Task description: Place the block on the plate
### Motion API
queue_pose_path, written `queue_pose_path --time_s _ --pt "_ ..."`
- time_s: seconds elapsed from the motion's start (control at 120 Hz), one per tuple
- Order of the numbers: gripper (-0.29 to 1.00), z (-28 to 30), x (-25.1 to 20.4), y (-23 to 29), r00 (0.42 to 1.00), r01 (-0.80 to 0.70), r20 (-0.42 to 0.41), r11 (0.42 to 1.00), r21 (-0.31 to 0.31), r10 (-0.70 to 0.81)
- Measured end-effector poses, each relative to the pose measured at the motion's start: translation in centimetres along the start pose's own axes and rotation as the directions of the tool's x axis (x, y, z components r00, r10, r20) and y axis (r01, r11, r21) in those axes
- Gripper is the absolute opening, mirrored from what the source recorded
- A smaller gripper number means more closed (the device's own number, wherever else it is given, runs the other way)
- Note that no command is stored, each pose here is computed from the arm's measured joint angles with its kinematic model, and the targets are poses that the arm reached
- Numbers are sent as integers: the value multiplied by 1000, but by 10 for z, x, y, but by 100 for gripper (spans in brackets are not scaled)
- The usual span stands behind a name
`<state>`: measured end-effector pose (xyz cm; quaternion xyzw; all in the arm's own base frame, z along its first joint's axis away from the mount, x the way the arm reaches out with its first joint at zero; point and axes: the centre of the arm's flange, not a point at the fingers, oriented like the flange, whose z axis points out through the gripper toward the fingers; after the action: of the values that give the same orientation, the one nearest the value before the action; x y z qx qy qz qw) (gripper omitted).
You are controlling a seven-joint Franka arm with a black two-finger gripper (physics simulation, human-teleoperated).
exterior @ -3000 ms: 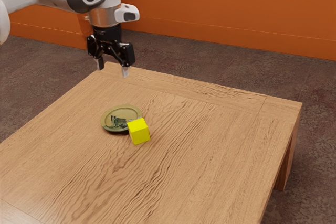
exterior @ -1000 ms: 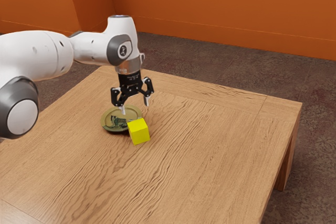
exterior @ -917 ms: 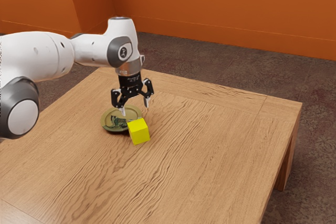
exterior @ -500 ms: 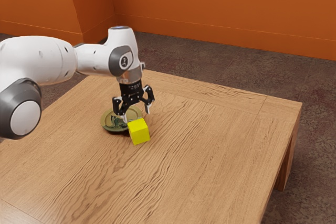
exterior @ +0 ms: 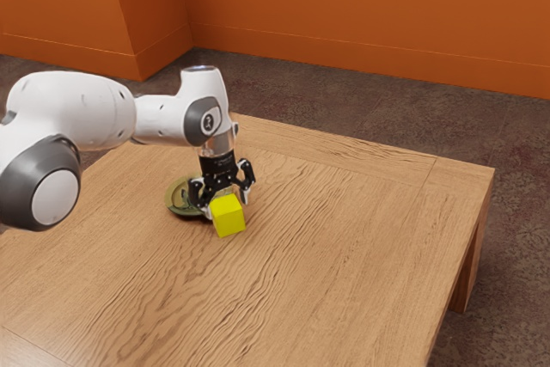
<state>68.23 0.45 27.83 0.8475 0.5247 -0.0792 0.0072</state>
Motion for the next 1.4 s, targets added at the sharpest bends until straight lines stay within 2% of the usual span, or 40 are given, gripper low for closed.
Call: queue_pose_path --time_s 0.4,0.767,1.167,1.4 --pt "70 19 3 2 1000 3 7 1000 5 -3" --pt "52 20 4 2 1000 5 12 1000 -1 -5" --pt "47 -31 -9 5 1000 -10 1 998 -65 10" --pt "44 -40 17 -7 999 29 -25 998 -62 -30"
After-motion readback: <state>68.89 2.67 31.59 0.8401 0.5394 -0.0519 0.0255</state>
